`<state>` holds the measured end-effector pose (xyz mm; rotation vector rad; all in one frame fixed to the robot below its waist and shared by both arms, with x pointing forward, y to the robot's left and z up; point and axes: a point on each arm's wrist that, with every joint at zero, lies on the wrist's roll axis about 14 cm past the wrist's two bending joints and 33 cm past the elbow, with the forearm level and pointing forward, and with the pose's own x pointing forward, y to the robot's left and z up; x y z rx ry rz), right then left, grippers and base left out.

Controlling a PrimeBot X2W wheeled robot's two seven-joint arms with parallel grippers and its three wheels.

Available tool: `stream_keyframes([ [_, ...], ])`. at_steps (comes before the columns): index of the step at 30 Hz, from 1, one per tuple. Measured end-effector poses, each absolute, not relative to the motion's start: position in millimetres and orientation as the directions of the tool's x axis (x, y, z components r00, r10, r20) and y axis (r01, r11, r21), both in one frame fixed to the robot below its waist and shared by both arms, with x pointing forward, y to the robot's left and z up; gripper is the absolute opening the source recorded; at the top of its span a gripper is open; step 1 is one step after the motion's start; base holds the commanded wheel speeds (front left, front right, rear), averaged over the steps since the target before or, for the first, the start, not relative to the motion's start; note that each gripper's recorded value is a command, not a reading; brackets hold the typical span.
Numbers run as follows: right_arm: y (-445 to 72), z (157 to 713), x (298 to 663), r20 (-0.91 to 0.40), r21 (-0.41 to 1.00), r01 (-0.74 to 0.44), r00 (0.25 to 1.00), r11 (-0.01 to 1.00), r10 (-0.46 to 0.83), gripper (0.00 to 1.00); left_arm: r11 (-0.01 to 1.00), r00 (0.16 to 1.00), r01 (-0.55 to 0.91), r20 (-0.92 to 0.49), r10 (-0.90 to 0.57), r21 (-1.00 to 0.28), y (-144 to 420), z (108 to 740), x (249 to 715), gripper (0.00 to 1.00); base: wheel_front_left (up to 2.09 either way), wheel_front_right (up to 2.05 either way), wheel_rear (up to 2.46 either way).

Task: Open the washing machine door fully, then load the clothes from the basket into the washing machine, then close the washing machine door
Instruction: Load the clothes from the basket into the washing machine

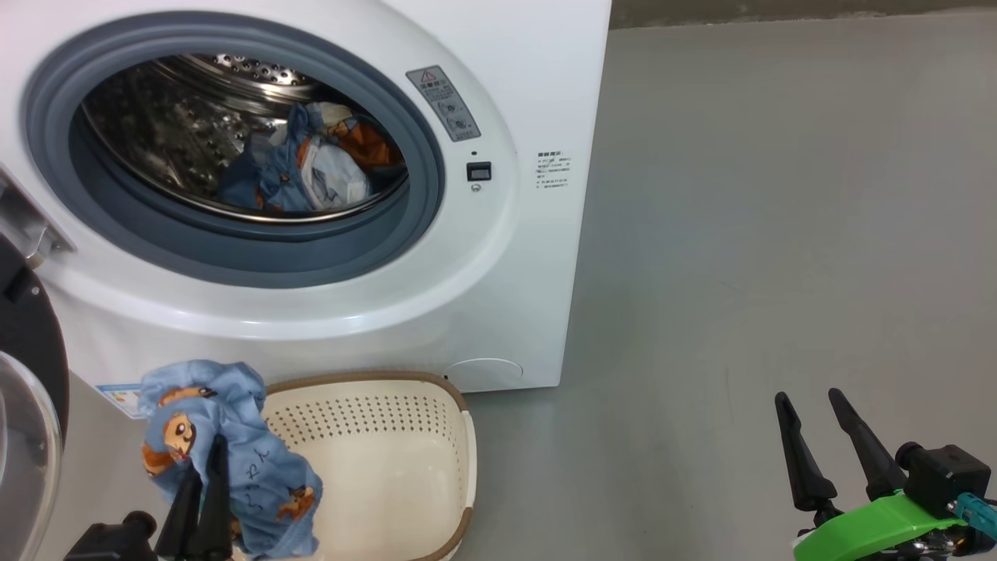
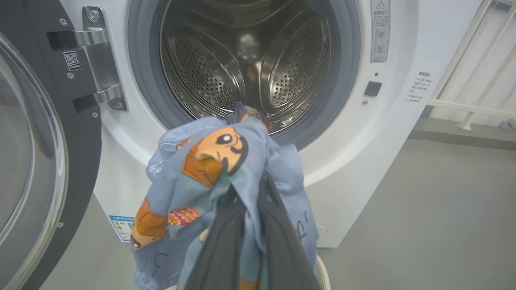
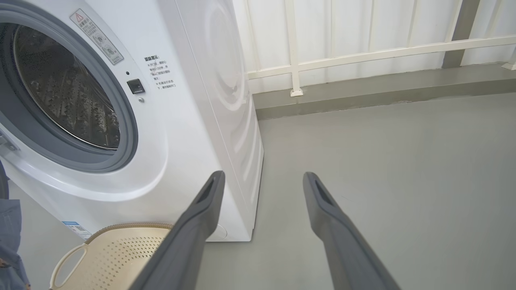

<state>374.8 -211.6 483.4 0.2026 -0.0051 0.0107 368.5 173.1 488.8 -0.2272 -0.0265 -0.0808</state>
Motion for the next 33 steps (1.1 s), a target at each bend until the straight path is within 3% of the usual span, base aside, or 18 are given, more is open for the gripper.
stream_keyframes([
  [16,-207,467,381,-0.037,0.227,0.006,0.999,0.974,0.003,1.0,0.967,0.996,0.087,0.026,-0.083,-0.238,168,483,386,0.0,0.0,0.0,0.0],
  [33,-206,446,417,-0.077,0.248,0.037,0.997,0.968,-0.019,1.0,0.969,0.971,0.176,0.195,-0.142,-0.175,162,527,495,0.0,0.0,0.0,0.0],
])
